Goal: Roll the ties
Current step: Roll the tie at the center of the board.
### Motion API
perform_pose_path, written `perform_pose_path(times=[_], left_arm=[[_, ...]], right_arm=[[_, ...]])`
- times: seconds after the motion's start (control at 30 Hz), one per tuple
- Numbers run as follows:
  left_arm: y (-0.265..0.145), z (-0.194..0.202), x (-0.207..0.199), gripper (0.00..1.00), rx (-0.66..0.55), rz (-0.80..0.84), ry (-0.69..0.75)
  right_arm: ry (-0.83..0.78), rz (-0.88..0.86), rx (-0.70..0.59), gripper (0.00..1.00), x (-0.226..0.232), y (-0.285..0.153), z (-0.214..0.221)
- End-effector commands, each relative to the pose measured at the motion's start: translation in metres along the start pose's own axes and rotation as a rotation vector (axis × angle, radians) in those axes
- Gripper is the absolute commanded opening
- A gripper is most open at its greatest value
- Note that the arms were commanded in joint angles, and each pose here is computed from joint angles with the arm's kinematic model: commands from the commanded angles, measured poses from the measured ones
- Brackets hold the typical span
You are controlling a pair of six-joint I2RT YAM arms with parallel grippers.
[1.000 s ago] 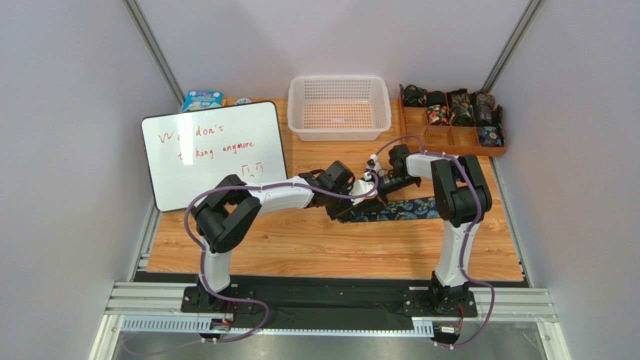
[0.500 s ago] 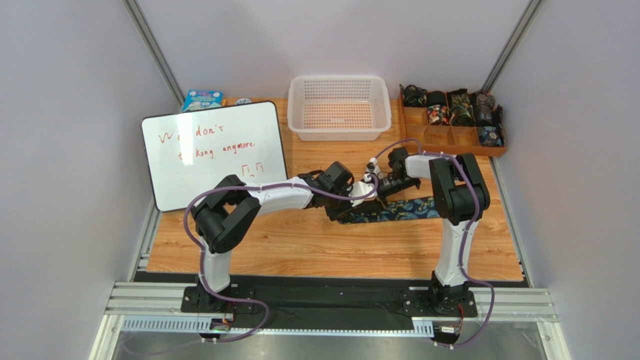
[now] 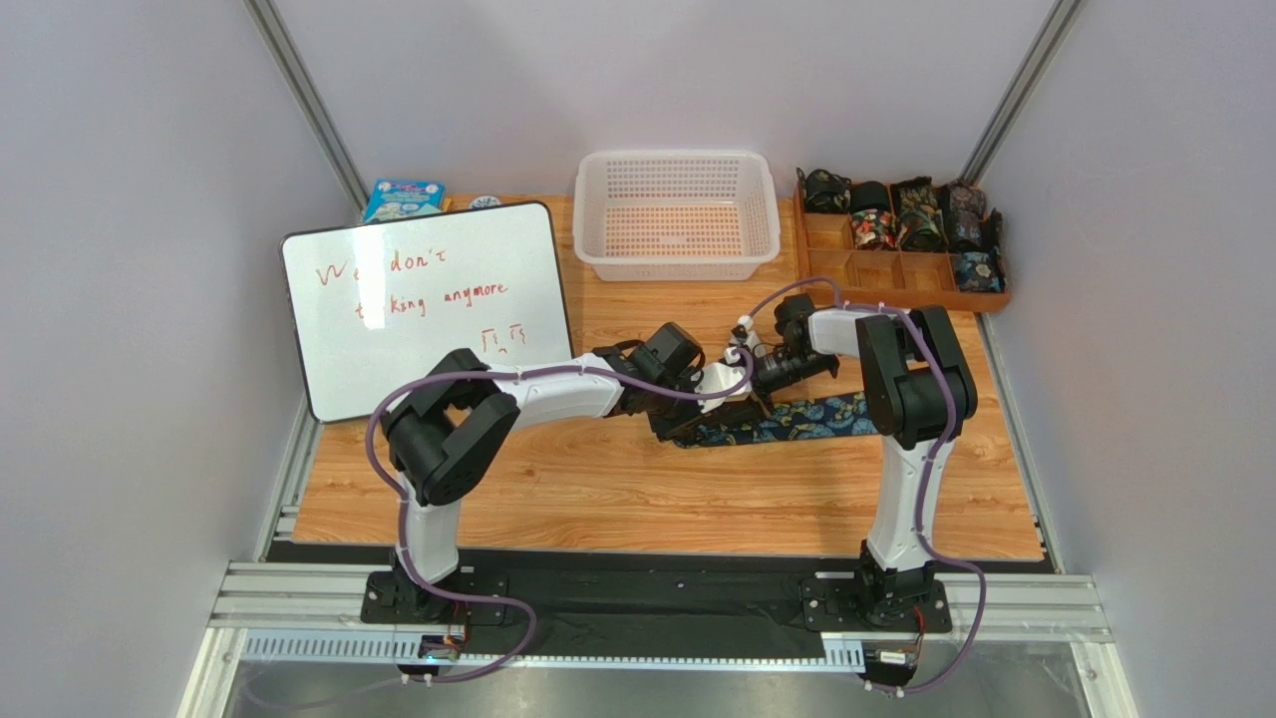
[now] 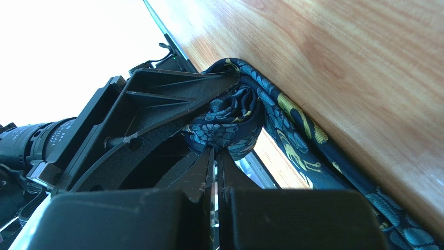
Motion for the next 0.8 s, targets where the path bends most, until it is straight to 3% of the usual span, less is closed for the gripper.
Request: perform_pose_path(times=[0.0,0.03,0.13,0.47,0.5,0.6,0.63,0.77], left_arm=[[-0.003,0.016,-0.014,0.2,0.055,0.052,-0.019],[-0.005,0.015,-0.013,0.36,0.05,0.047,-0.019],[-0.014,0.007,-0.014,0.5,-0.01,0.037,-0.002],[-0.027,-0.017,-0.019,0.61,-0.142,0.086,0.016],[-0.029,-0.02,-0.019,0.69,-0.157,0.087,0.019],[-0.03,-0.026,-0.02,0.71,-0.193,0.096,0.02],[-0.029,-0.028,-0.02,0.86,-0.203,0.094,0.02],[-0.021,-0.031,-0.015,0.87,-0.227,0.066,0.003]], right_arm=[[-0.072,0.141,-0.081,0.0,-0.016,-0.008,-0.017],[-0.074,0.153,-0.083,0.0,-0.017,-0.008,-0.017],[-0.068,0.19,-0.087,0.0,-0.024,-0.009,-0.017],[-0.074,0.337,-0.094,0.0,-0.044,-0.016,-0.017],[-0.073,0.345,-0.096,0.0,-0.045,-0.016,-0.017],[-0.072,0.367,-0.102,0.0,-0.047,-0.017,-0.02],[-0.065,0.375,-0.101,0.0,-0.049,-0.017,-0.02],[-0.057,0.396,-0.099,0.0,-0.053,-0.017,-0.021]])
Point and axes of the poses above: each gripper's point midway between its finger pads, its own y axis out along the fingers, its own x axis along the line the jaws close on, z = x × y, the point moved 4 cm from there along -y, back along the fingers, and after that the axes turned 6 degrees about -y, right-handed, at the moved point
